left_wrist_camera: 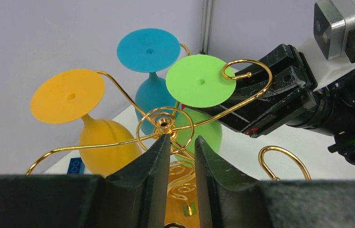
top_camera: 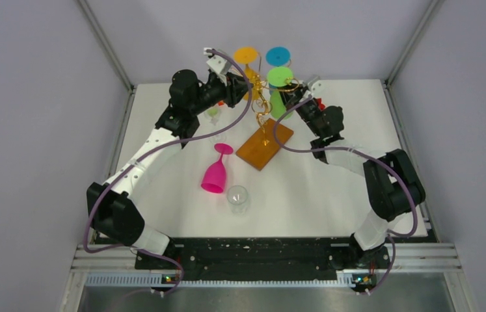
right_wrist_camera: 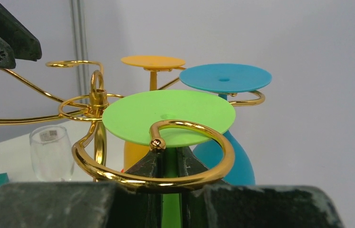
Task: Place the wine glass upside down on the wine glass rack
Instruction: Adjust the wine glass in the wine rack.
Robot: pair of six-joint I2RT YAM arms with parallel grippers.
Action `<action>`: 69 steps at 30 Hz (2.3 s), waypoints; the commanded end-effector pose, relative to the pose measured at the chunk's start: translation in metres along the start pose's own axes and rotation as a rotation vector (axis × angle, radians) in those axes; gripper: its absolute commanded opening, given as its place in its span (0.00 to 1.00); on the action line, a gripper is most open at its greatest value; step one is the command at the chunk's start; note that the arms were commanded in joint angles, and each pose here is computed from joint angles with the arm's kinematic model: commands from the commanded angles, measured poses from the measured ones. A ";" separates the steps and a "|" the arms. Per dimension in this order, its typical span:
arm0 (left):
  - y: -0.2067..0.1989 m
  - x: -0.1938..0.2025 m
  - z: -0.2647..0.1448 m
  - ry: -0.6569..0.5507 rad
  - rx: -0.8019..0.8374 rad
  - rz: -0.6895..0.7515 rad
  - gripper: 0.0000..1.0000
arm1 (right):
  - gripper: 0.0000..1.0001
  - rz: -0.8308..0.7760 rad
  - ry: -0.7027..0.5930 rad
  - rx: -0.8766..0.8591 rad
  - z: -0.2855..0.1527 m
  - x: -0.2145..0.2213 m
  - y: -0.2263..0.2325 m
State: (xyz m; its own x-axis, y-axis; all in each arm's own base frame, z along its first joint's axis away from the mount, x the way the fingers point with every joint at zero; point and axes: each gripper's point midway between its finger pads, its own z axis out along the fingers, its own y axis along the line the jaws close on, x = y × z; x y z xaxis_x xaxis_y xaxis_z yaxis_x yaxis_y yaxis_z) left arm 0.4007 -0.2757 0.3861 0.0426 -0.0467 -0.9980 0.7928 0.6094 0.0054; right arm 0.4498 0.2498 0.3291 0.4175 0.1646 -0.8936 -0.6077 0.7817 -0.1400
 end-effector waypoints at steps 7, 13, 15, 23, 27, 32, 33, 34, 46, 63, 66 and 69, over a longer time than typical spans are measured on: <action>-0.001 -0.018 0.000 -0.052 0.012 0.023 0.30 | 0.00 -0.091 -0.094 0.116 -0.007 -0.042 -0.019; 0.000 -0.018 0.000 -0.051 0.013 0.020 0.30 | 0.00 -0.125 -0.119 0.198 -0.015 -0.050 -0.032; -0.001 -0.018 0.000 -0.052 0.014 0.021 0.30 | 0.00 -0.138 -0.124 0.227 -0.018 -0.052 -0.037; -0.001 -0.018 0.001 -0.051 0.012 0.022 0.30 | 0.00 -0.193 -0.130 0.290 -0.030 -0.059 -0.047; -0.001 -0.018 0.001 -0.049 0.014 0.021 0.30 | 0.00 -0.214 -0.111 0.320 -0.035 -0.063 -0.053; -0.001 -0.018 0.001 -0.050 0.017 0.020 0.30 | 0.00 -0.235 -0.101 0.340 -0.040 -0.064 -0.056; -0.001 -0.018 0.001 -0.050 0.015 0.020 0.30 | 0.00 -0.242 -0.104 0.345 -0.041 -0.065 -0.057; -0.001 -0.018 0.000 -0.050 0.015 0.020 0.30 | 0.00 -0.248 -0.104 0.355 -0.043 -0.066 -0.059; 0.000 -0.017 0.001 -0.047 0.013 0.022 0.30 | 0.00 -0.335 -0.103 0.471 -0.052 -0.083 -0.079; 0.000 -0.016 0.001 -0.045 0.011 0.022 0.30 | 0.00 -0.341 0.010 0.361 -0.053 -0.075 -0.065; 0.000 -0.016 0.001 -0.045 0.013 0.022 0.30 | 0.00 -0.291 0.070 0.307 -0.053 -0.066 -0.062; 0.000 -0.016 0.002 -0.044 0.014 0.021 0.30 | 0.00 -0.231 0.088 0.231 -0.056 -0.065 -0.057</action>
State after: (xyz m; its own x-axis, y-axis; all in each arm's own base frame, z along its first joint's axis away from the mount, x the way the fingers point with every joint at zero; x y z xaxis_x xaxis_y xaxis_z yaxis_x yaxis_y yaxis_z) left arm 0.4008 -0.2758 0.3858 0.0416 -0.0462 -0.9981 0.7931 0.6091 0.0049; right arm 0.4303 0.1568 0.3528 0.4690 -0.1561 -0.8693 -0.2093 0.9366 -0.2811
